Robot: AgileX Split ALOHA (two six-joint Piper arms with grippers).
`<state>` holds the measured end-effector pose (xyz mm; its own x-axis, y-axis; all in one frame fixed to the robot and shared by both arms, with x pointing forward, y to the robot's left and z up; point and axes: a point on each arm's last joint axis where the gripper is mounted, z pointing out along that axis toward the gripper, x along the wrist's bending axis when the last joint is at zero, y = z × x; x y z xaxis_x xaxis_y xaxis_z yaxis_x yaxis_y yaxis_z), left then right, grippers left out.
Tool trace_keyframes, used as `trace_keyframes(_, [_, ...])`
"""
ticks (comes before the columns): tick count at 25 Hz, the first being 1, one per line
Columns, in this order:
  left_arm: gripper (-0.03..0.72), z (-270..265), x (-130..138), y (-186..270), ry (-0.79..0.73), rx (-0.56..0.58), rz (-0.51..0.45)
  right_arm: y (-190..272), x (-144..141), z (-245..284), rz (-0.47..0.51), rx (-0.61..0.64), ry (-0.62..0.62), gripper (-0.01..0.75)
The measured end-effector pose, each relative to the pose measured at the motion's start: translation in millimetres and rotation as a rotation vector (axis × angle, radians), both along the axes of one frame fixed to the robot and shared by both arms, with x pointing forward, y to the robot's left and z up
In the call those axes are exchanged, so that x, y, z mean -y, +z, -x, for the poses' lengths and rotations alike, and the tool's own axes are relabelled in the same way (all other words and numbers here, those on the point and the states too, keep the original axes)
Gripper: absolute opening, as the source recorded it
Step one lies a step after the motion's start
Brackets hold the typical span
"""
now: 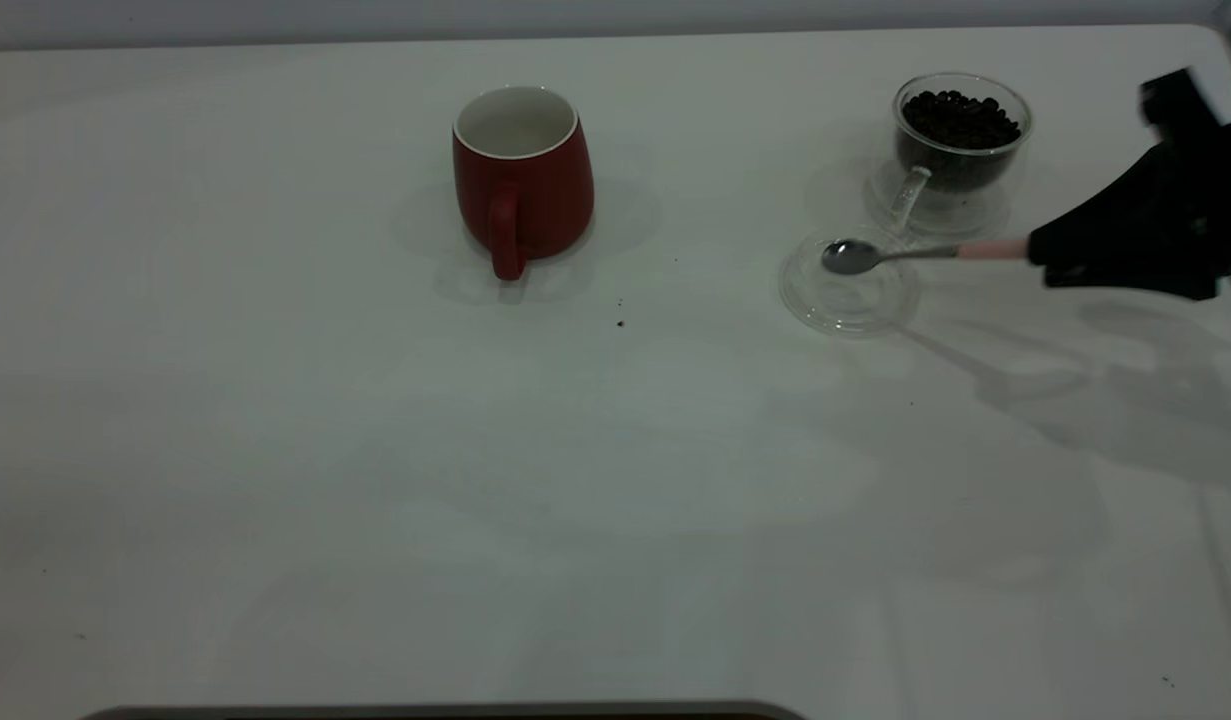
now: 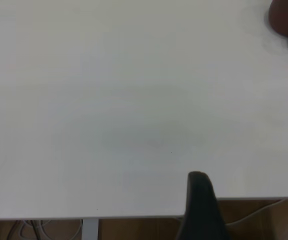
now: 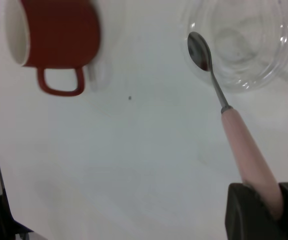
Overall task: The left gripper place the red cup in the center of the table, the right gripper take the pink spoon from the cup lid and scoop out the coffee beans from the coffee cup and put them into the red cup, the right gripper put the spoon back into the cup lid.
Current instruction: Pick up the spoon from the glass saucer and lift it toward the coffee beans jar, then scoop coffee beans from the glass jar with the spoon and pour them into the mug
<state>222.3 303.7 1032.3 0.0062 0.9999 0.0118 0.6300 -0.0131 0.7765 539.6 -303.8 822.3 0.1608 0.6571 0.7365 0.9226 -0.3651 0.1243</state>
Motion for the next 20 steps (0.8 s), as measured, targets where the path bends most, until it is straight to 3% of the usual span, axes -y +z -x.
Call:
trace_keyframes(4, [0.569, 0, 0, 0, 0.000, 0.000, 0.000, 32, 2, 4, 0.034, 0.088, 0.021, 0.113])
trace_keyframes(11, [0.569, 0, 0, 0, 0.000, 0.000, 0.000, 73, 15, -23, 0.185, 0.268, 0.053, 0.113])
trace_keyframes(16, [0.569, 0, 0, 0, 0.000, 0.000, 0.000, 89, 25, -47, 0.279, 0.306, 0.068, 0.113])
trace_keyframes(20, [0.569, 0, 0, 0, 0.000, 0.000, 0.000, 80, 31, -60, 0.304, 0.256, 0.088, 0.113])
